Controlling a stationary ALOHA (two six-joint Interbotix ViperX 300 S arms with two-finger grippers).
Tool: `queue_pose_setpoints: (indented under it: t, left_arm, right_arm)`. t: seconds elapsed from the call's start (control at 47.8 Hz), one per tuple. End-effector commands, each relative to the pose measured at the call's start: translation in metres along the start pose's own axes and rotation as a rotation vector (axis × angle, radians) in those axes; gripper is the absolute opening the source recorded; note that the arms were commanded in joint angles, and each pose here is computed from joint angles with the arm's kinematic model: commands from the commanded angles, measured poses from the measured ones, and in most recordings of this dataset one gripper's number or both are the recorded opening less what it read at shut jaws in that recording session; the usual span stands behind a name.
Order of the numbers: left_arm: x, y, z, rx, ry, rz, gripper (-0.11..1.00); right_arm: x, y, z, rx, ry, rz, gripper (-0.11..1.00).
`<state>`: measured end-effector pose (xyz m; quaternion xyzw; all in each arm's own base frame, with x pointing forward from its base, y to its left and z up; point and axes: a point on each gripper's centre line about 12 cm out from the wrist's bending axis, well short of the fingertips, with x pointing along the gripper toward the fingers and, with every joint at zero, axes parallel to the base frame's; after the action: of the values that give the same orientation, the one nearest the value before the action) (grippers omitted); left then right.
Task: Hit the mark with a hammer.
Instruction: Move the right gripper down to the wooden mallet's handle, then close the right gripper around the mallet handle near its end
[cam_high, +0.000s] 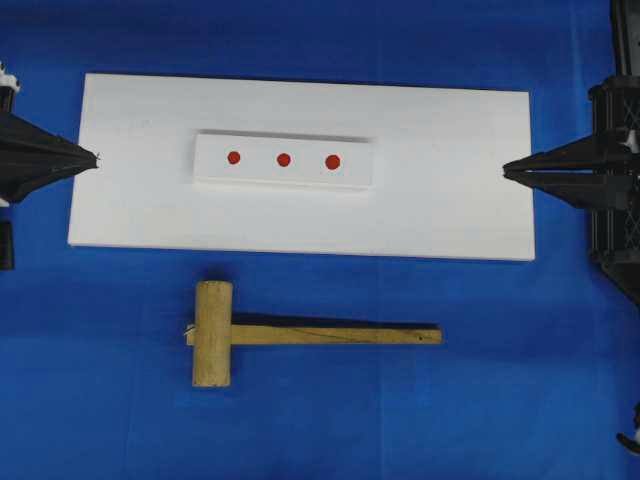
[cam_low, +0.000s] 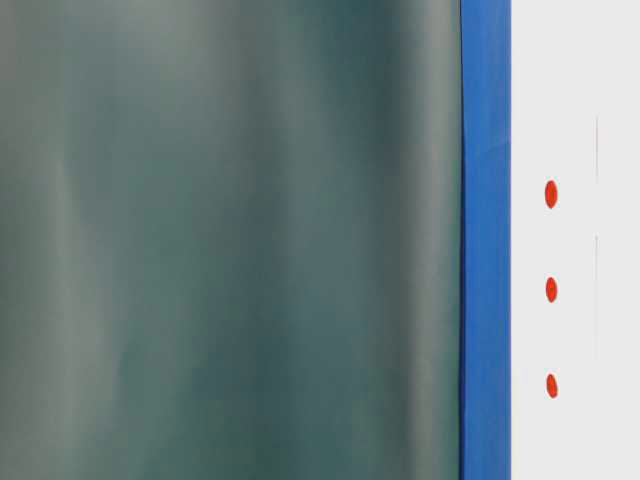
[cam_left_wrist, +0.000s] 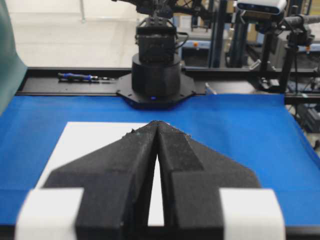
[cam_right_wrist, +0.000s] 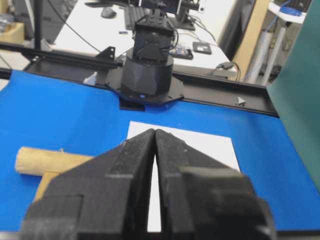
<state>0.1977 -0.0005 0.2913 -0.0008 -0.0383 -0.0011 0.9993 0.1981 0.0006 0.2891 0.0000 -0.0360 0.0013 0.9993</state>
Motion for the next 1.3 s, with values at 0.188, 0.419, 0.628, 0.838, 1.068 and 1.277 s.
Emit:
queue_pose_setpoints:
  t: [0.188, 0.419, 0.628, 0.838, 1.068, 1.277]
  left_arm:
    - [0.004, 0.0, 0.007, -0.018, -0.006, 0.001, 0.0]
    - [0.004, 0.001, 0.005, -0.021, 0.0, 0.006, 0.0]
    - [0.004, 0.001, 0.003, -0.021, 0.011, 0.006, 0.0]
    - [0.004, 0.001, 0.003, -0.022, 0.014, 0.006, 0.0]
    - [0.003, 0.001, 0.003, -0.022, 0.014, 0.008, 0.0]
    - [0.003, 0.001, 0.0, -0.024, 0.02, 0.008, 0.0]
  right_arm:
    - [0.017, 0.005, 0.01, 0.025, 0.074, 0.023, -0.06]
    - [0.045, 0.025, 0.005, 0.049, 0.17, 0.097, -0.06]
    - [0.08, 0.034, -0.02, 0.124, 0.296, 0.1, 0.01]
    - [0.115, 0.047, -0.052, 0.206, 0.417, 0.098, 0.49]
    - [0.149, 0.066, -0.092, 0.26, 0.458, 0.107, 0.9]
    - [0.172, 0.086, -0.133, 0.332, 0.452, 0.087, 0.9]
